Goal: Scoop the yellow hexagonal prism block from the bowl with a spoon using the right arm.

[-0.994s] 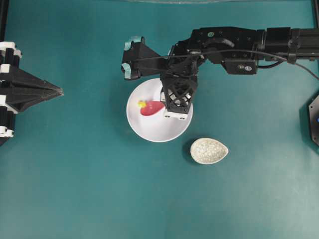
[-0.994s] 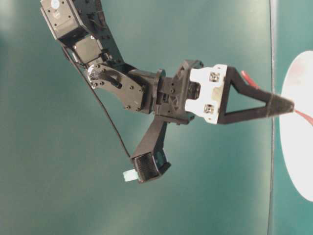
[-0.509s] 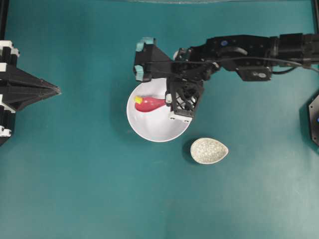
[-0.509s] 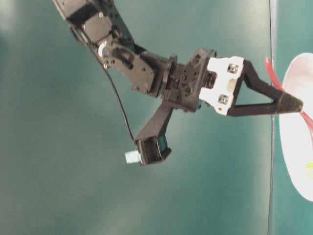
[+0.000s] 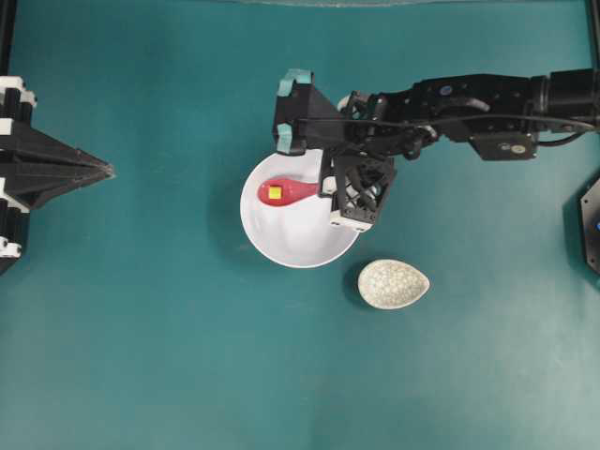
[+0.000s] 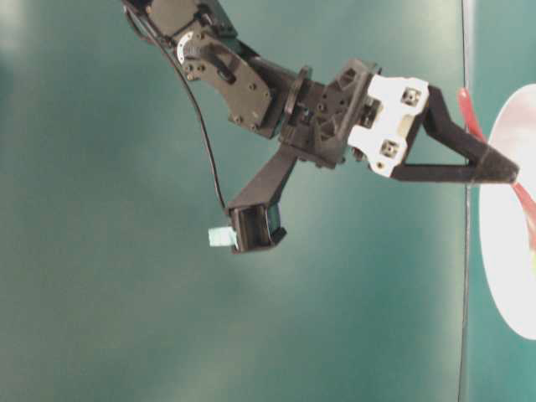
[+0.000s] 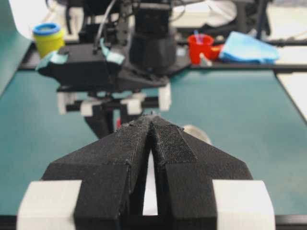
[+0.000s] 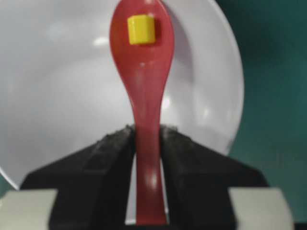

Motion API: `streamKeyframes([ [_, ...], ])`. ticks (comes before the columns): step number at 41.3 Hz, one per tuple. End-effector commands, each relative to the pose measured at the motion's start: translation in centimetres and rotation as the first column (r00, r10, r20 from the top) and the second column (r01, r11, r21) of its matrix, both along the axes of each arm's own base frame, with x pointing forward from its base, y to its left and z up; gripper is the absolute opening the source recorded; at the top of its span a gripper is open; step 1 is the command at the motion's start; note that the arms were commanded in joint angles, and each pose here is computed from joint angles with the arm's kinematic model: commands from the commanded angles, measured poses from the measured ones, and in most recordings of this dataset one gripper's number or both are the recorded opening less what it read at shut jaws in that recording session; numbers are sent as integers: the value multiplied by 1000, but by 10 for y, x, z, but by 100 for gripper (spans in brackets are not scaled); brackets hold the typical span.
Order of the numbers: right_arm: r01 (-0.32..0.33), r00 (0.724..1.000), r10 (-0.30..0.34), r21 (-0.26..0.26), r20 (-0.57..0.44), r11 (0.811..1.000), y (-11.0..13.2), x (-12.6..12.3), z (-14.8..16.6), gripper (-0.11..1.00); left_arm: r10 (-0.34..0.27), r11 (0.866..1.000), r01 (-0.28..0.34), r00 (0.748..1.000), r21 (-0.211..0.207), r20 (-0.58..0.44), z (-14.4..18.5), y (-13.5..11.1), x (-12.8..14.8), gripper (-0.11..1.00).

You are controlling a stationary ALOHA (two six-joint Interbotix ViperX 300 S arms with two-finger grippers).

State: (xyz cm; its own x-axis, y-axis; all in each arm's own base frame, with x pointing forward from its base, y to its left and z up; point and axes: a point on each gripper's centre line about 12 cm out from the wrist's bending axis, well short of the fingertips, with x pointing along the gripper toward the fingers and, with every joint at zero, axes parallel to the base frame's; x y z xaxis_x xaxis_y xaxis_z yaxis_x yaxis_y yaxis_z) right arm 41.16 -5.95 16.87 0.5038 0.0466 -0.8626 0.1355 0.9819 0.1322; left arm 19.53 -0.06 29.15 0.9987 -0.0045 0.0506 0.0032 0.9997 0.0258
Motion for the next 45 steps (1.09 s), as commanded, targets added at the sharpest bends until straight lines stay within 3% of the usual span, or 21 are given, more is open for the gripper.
streamKeyframes([
  [1, 5, 998, -4, -15, 62, 1000, 0, -3, 19, 25, -1, 1000, 1, 1000, 3, 28, 12, 0, 2, 0],
  [20, 35, 973, -22, -56, 229, 998, 16, -32, 18, 25, -1, 1000, 1, 1000, 1, 17, 9, 0, 4, 0],
  [30, 68, 960, -58, -25, 275, 997, 21, -43, 24, 25, 0, 1000, 0, 1000, -2, 6, 9, 0, 4, 0],
  [45, 64, 936, -49, -31, 349, 997, 21, -44, 54, 25, 0, 1000, 0, 1000, 0, -17, 5, 0, 4, 0],
])
